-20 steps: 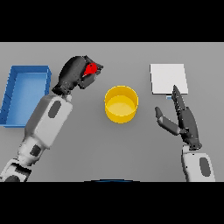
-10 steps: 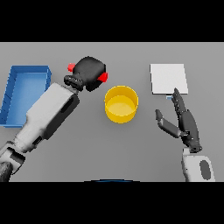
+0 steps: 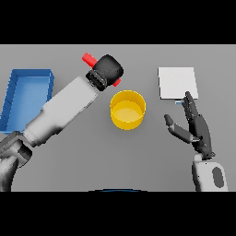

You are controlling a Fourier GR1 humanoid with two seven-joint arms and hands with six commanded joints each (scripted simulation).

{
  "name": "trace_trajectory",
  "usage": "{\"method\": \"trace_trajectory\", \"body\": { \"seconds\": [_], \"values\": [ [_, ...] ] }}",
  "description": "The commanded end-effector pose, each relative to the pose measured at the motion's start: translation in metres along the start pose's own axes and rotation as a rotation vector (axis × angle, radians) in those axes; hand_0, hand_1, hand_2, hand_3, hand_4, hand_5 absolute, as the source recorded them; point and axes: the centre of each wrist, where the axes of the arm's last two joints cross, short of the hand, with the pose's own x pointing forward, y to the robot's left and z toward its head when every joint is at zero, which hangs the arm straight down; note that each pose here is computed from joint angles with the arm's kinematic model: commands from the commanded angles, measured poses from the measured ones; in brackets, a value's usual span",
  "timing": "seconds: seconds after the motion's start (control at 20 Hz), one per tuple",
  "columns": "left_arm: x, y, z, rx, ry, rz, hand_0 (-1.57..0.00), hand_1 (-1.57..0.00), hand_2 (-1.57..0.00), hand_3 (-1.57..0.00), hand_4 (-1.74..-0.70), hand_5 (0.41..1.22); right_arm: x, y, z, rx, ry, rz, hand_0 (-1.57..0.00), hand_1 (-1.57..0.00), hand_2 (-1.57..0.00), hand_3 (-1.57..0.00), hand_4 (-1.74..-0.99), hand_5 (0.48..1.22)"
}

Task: Pick up the red beaker and tilt it to pour out 1 green nut into yellow bowl. Pick up the yellow bowl and place it on the metallic measuring scale.

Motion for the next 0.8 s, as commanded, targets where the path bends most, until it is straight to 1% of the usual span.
{"method": "trace_trajectory", "body": {
  "seconds": [0.0,0.05,0.15,0.2,0.35,0.45,0.55,0.6,0.7,0.75],
  "values": [
    [0.006,-0.001,-0.001,0.0,-0.019,-0.042,-1.57,-1.57,-1.57,-1.34,-1.72,1.22,-0.002,0.002,0.003,0.006,-0.011,0.003,0.0,0.0,0.0,0.0,-1.297,0.607],
    [0.01,0.002,-0.003,0.009,-0.025,-0.084,-1.57,-1.57,-1.57,-1.38,-1.72,1.22,-0.002,-0.001,0.001,0.004,-0.01,0.002,0.0,0.0,0.0,0.0,-1.299,0.605],
    [0.012,0.011,-0.004,0.012,-0.015,-0.174,-1.57,-1.57,-1.57,-1.45,-1.73,1.22,0.002,0.0,-0.001,-0.003,-0.007,0.006,0.0,0.0,0.0,0.0,-1.297,0.6],
    [0.019,0.009,-0.006,0.005,-0.016,-0.203,-1.57,-1.57,-1.57,-1.47,-1.73,1.221,0.003,0.001,0.0,-0.005,-0.015,0.013,0.0,0.0,0.0,0.0,-1.298,0.599],
    [0.027,0.011,-0.007,0.018,-0.034,-0.303,-1.57,-1.57,-1.57,-1.52,-1.74,1.221,0.0,-0.001,-0.001,-0.008,0.004,0.022,0.0,0.0,0.0,0.0,-1.291,0.603],
    [0.031,0.007,-0.009,-0.002,-0.029,-0.381,-1.57,-1.57,-1.57,-1.54,-1.74,1.221,-0.002,0.002,0.002,-0.003,-0.001,0.017,0.0,0.0,0.0,0.0,-1.287,0.604],
    [0.036,0.014,-0.009,-0.021,-0.044,-0.463,-1.57,-1.57,-1.57,-1.55,-1.74,1.221,-0.004,0.002,0.001,-0.007,0.002,0.024,0.0,0.0,0.0,0.0,-1.285,0.605],
    [0.04,0.016,-0.01,-0.029,-0.054,-0.5,-1.57,-1.57,-1.57,-1.55,-1.74,1.221,-0.001,0.002,-0.001,-0.006,-0.013,0.031,0.0,0.0,0.0,0.0,-1.29,0.607],
    [0.048,0.022,-0.011,-0.042,-0.058,-0.541,-1.57,-1.57,-1.57,-1.56,-1.74,1.221,-0.002,-0.003,-0.003,-0.012,0.003,0.038,0.0,0.0,0.0,0.0,-1.289,0.604],
    [0.05,0.02,-0.013,-0.05,-0.053,-0.558,-1.57,-1.57,-1.57,-1.56,-1.74,1.221,-0.001,0.001,-0.004,-0.005,0.002,0.037,0.0,0.0,0.0,0.0,-1.28,0.601]
  ]
}}
